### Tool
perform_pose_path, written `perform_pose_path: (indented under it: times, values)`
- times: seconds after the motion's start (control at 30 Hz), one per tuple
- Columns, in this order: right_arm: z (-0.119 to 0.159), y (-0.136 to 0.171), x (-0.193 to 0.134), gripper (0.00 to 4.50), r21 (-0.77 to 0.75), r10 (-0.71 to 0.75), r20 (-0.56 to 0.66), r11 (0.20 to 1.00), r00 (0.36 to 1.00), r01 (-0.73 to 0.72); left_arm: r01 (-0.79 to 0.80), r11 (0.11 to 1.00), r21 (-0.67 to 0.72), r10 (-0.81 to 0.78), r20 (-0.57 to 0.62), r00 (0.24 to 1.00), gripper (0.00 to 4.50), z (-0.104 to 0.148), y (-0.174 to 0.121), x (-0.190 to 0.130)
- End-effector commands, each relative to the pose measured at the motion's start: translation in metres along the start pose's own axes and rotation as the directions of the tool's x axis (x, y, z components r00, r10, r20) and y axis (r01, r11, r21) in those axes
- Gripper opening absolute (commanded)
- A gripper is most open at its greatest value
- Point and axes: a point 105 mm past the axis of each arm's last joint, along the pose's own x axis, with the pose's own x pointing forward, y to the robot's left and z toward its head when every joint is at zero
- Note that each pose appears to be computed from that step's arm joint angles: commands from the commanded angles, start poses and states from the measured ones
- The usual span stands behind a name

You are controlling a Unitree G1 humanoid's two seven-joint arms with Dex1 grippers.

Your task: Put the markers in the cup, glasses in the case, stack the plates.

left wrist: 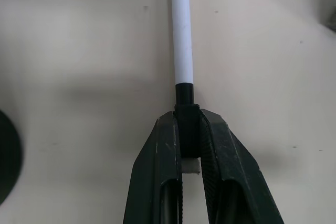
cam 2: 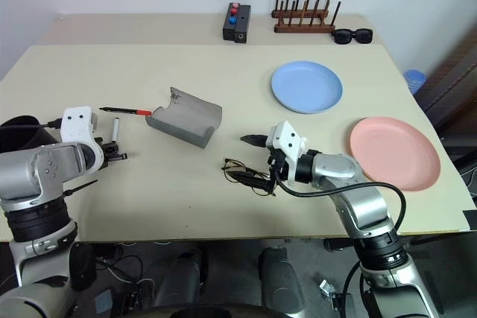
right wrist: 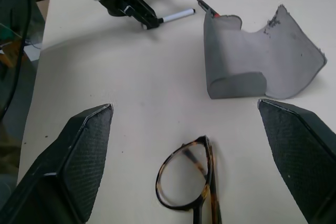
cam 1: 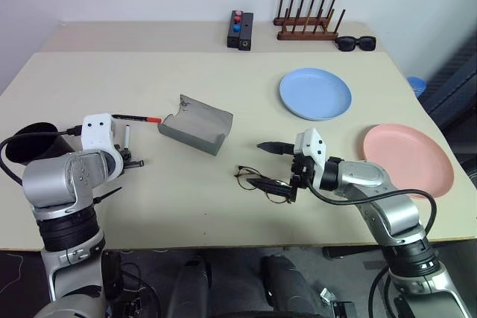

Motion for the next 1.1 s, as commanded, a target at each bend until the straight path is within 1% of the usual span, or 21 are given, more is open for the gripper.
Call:
perform_pose_path:
  times: [0.03,0.13,0.17,0.2,0.23,0.27,0.3,0.33,0.4,0.47,0.53,0.6,0.63,0.7,0.8,0.87,0.97,1.1]
  values:
    - [0.011,-0.001,0.003,4.5,-0.024,0.016,0.03,1.0,0.999,-0.016,-0.036,0.997,0.062,0.024,0.194,0.981,0.07,0.028,-0.002,-0.014]
    - [0.012,-0.003,0.005,4.5,-0.026,0.013,0.038,1.0,0.999,-0.012,-0.022,0.996,0.088,-0.011,0.358,0.934,0.07,0.05,-0.011,-0.024]
    - [0.013,-0.005,0.006,4.5,-0.031,0.006,0.045,1.0,0.999,-0.005,-0.044,0.993,0.109,-0.011,0.459,0.889,0.07,0.064,-0.013,-0.033]
    - [0.015,-0.007,0.007,4.5,-0.035,-0.003,0.053,0.999,0.999,0.005,-0.099,0.986,0.134,0.009,0.548,0.836,0.07,0.077,-0.012,-0.042]
    - [0.017,-0.009,0.007,4.5,-0.039,-0.011,0.061,0.999,0.998,0.013,-0.13,0.982,0.138,0.015,0.624,0.781,0.07,0.087,-0.013,-0.052]
    - [0.018,-0.01,0.008,4.5,-0.042,-0.017,0.071,0.999,0.997,0.02,-0.097,0.988,0.117,-0.014,0.702,0.712,0.07,0.098,-0.015,-0.063]
    - [0.02,-0.011,0.009,4.5,-0.046,-0.02,0.08,0.999,0.997,0.024,-0.071,0.994,0.086,-0.018,0.753,0.658,0.07,0.105,-0.014,-0.072]
    - [0.022,-0.012,0.01,4.5,-0.048,-0.023,0.088,0.998,0.996,0.027,-0.105,0.994,0.04,0.03,0.801,0.598,0.07,0.112,-0.004,-0.082]
    - [0.024,-0.013,0.012,4.5,-0.053,-0.026,0.1,0.998,0.995,0.032,-0.238,0.971,-0.037,0.155,0.852,0.5,0.07,0.12,0.018,-0.096]
    - [0.026,-0.013,0.015,4.5,-0.057,-0.025,0.111,0.998,0.994,0.032,-0.361,0.924,-0.129,0.281,0.867,0.41,0.07,0.122,0.042,-0.107]
    - [0.029,-0.011,0.017,4.5,-0.061,-0.02,0.124,0.998,0.992,0.027,-0.436,0.879,-0.193,0.36,0.868,0.343,0.07,0.12,0.059,-0.116]
    - [0.033,-0.009,0.019,4.5,-0.062,-0.01,0.144,0.998,0.99,0.019,-0.493,0.841,-0.224,0.401,0.869,0.29,0.07,0.115,0.069,-0.124]
    - [0.035,-0.009,0.02,4.5,-0.06,-0.006,0.152,0.998,0.988,0.016,-0.511,0.826,-0.236,0.417,0.867,0.274,0.07,0.112,0.072,-0.126]
    - [0.04,-0.006,0.022,4.5,-0.047,0.01,0.18,0.999,0.984,-0.002,-0.521,0.814,-0.257,0.442,0.856,0.268,0.07,0.102,0.078,-0.125]
    - [0.051,0.0,0.026,4.5,-0.023,0.045,0.235,0.999,0.971,-0.041,-0.54,0.795,-0.277,0.481,0.83,0.282,0.07,0.085,0.086,-0.119]
    - [0.056,0.003,0.027,4.5,-0.009,0.062,0.264,0.998,0.962,-0.062,-0.543,0.791,-0.283,0.488,0.827,0.279,0.07,0.08,0.086,-0.118]
    - [0.066,0.013,0.029,4.5,0.02,0.106,0.32,0.993,0.942,-0.118,-0.549,0.786,-0.284,0.502,0.811,0.301,0.07,0.068,0.087,-0.111]
    - [0.072,0.022,0.034,4.5,0.026,0.137,0.342,0.988,0.93,-0.155,-0.547,0.788,-0.282,0.505,0.804,0.313,0.07,0.061,0.086,-0.106]
